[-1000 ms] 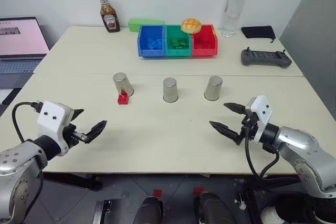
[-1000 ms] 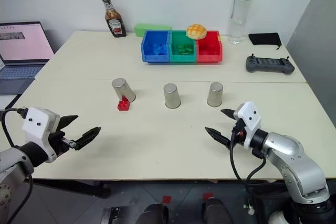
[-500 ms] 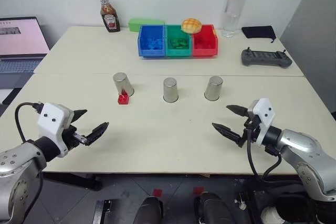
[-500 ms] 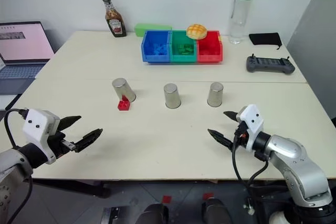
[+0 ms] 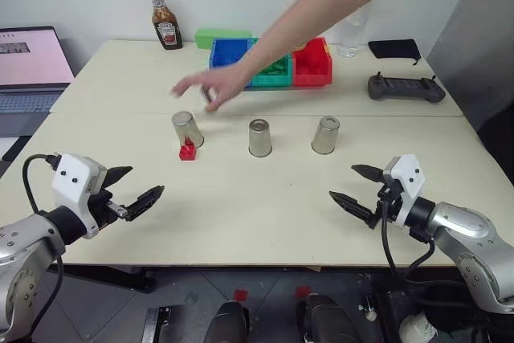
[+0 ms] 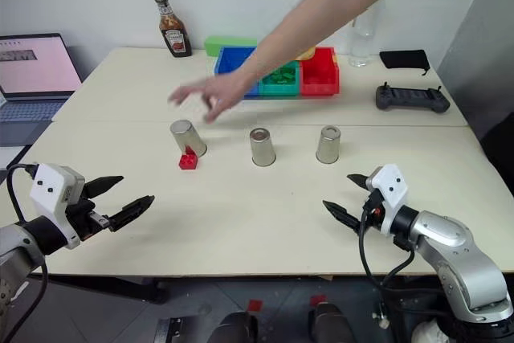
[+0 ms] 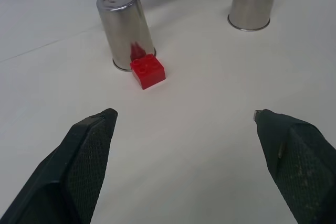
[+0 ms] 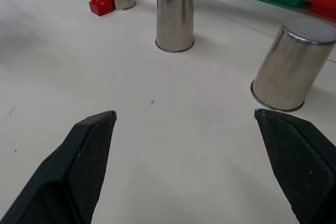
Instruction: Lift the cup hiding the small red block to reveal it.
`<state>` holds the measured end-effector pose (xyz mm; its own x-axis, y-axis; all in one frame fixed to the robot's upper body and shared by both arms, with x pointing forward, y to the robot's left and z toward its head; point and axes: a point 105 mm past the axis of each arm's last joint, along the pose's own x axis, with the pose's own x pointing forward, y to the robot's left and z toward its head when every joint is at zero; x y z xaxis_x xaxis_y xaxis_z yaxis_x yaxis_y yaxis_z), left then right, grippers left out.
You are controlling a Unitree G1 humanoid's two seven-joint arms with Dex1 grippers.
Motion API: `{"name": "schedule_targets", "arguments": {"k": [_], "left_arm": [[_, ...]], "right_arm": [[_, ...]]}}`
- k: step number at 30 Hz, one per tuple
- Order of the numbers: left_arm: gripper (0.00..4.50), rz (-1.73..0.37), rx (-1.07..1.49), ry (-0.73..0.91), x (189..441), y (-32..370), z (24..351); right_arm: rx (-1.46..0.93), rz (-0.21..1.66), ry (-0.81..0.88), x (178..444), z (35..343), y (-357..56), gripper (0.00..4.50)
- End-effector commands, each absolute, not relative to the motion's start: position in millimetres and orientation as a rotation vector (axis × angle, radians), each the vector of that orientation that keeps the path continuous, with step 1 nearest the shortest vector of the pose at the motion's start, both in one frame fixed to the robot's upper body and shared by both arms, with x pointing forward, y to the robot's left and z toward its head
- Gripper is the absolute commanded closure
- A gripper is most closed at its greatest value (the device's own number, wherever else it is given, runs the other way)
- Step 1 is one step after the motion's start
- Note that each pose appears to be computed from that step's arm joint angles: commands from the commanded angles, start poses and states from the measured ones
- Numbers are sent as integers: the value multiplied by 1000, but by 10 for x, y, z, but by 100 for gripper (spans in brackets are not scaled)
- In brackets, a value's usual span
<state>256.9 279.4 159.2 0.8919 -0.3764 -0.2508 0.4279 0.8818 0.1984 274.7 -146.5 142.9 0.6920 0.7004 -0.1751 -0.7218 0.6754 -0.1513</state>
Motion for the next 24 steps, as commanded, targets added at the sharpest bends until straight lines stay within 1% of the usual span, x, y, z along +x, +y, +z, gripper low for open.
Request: {"name": "schedule_targets", "arguments": {"k": [1, 24], "left_arm": [[5, -428, 285, 169, 2575, 2782, 1715], [5, -447, 304, 177, 2577, 2761, 1694]], "right_arm": [[-251, 815, 50, 2724, 1548, -1442, 0], [-252, 850, 48, 2698, 1532, -1370, 0]]}}
